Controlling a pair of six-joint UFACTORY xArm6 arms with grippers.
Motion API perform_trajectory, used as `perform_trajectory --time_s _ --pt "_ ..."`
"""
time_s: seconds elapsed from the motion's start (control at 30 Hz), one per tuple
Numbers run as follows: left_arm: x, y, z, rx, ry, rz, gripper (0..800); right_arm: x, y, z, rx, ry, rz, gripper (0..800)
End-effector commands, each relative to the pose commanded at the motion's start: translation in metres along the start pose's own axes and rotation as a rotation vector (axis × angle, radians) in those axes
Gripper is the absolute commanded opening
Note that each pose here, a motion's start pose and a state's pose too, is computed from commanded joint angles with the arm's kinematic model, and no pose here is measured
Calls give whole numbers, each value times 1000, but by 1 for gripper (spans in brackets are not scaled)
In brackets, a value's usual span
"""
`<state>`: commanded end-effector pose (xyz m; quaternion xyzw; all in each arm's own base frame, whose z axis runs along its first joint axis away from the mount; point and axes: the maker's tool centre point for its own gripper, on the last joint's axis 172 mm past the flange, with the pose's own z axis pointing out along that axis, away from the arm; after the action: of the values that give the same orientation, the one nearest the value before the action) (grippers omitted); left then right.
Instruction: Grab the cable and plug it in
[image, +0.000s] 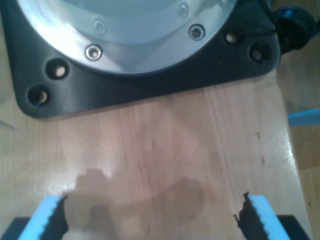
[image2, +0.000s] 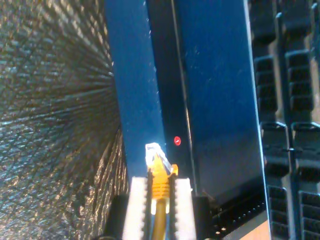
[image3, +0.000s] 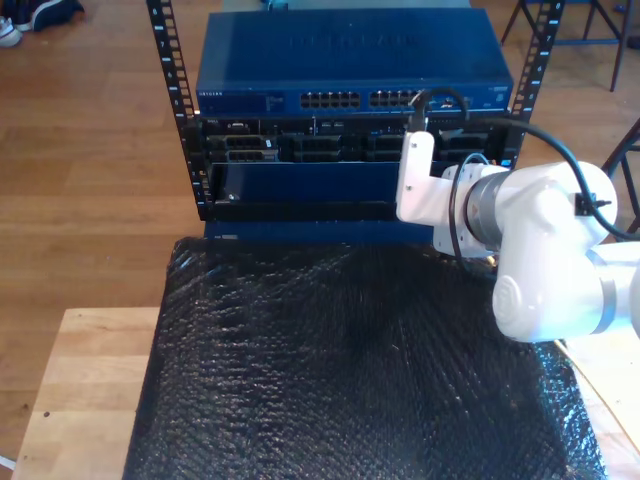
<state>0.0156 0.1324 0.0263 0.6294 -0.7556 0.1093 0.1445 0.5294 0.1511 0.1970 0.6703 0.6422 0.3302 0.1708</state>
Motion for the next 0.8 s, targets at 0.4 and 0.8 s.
perform_trajectory --time_s 0.4,0.8 --pt "0 0 0 0 0 0 800 11 4 -14 -55 24 -76 0" --pt "0 0 0 0 0 0 800 24 -1 -6 -54 38 -149 0"
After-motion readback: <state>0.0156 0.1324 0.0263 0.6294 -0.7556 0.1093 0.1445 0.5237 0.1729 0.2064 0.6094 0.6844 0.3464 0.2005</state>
